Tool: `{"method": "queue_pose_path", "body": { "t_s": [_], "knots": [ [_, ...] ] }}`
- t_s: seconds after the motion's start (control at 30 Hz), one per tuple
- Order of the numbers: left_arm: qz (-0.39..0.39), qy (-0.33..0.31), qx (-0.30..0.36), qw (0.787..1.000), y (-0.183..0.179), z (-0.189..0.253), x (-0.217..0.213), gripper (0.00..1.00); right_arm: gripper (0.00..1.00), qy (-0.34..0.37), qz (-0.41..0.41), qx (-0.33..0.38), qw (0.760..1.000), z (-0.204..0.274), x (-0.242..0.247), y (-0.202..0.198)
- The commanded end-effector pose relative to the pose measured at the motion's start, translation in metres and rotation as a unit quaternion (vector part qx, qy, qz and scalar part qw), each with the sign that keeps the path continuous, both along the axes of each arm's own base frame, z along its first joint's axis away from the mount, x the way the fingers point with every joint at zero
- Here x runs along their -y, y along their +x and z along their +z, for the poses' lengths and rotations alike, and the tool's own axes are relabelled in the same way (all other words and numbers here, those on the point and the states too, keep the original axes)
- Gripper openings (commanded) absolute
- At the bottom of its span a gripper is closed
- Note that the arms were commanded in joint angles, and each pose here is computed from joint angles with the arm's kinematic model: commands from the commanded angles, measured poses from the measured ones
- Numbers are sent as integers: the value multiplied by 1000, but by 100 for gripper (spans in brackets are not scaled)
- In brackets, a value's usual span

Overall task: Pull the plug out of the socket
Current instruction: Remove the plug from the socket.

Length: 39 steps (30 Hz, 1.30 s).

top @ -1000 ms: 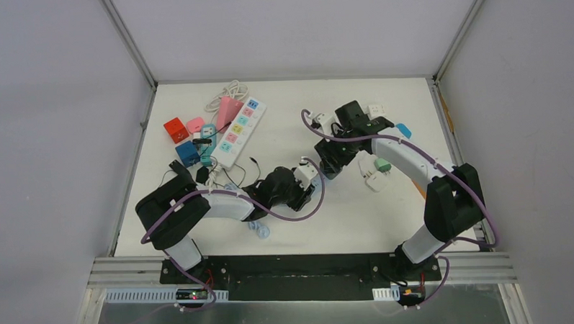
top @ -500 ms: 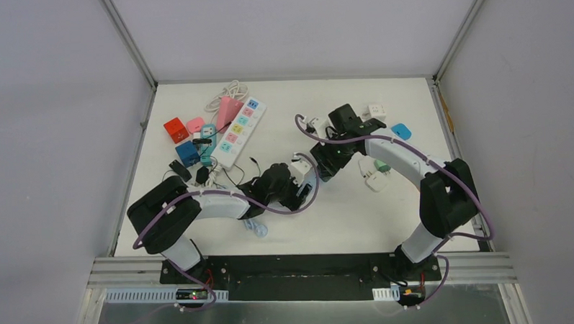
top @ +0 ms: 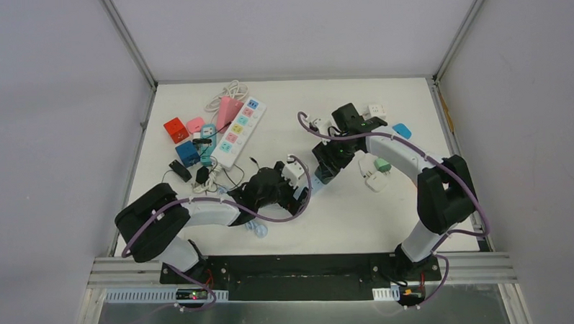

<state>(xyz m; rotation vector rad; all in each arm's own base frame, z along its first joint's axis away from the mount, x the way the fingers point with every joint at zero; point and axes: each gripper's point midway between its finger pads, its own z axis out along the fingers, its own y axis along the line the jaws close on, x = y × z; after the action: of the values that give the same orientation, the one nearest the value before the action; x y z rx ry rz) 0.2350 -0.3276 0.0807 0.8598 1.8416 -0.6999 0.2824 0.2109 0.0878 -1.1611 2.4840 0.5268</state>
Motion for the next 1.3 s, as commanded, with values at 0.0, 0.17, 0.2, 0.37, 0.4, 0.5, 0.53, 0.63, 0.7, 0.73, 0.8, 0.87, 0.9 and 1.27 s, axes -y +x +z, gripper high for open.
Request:
{"method": "queue_pose_path", "body": {
  "t_s": [0.0,0.17,0.2,0.37,0.4,0.5,0.53,0.63,0.7,0.73,0.8,0.87,0.9,1.27],
  "knots": [
    [-54,-32,84,995,6,14,19,91,0,18,16,-11,1000,3,-7,-2],
    [-73,-25,95,993,14,5,34,89,0,19,13,-12,1000,2,-6,-1],
    [-71,-23,93,993,16,2,35,88,0,19,13,-13,1000,2,-6,-1],
    [-59,-18,94,994,21,-12,34,84,0,22,10,-15,1000,2,-5,-1],
    [-57,-15,95,994,22,-15,33,84,0,22,10,-15,1000,3,-5,-1],
    [-51,-7,100,994,24,-21,30,84,0,23,11,-17,1000,3,-6,-1],
    [-51,-4,101,994,24,-23,30,83,0,23,11,-17,1000,3,-6,-1],
    [-51,3,105,993,26,-26,29,75,0,23,11,-17,1000,3,-6,-1],
    [-51,6,106,993,28,-28,30,71,0,23,10,-16,1000,4,-6,0],
    [-52,8,106,993,29,-29,30,70,0,24,10,-17,1000,4,-6,-1],
    [-53,13,103,993,30,-33,30,64,0,24,9,-15,1000,4,-6,0],
    [-53,17,101,993,32,-36,31,51,1,23,10,-16,1000,4,-6,0],
    [-53,18,99,994,32,-37,31,43,1,23,10,-16,1000,4,-6,0],
    [-63,14,47,997,24,-45,36,0,69,20,-10,-10,1000,2,-14,6]
  ]
}}
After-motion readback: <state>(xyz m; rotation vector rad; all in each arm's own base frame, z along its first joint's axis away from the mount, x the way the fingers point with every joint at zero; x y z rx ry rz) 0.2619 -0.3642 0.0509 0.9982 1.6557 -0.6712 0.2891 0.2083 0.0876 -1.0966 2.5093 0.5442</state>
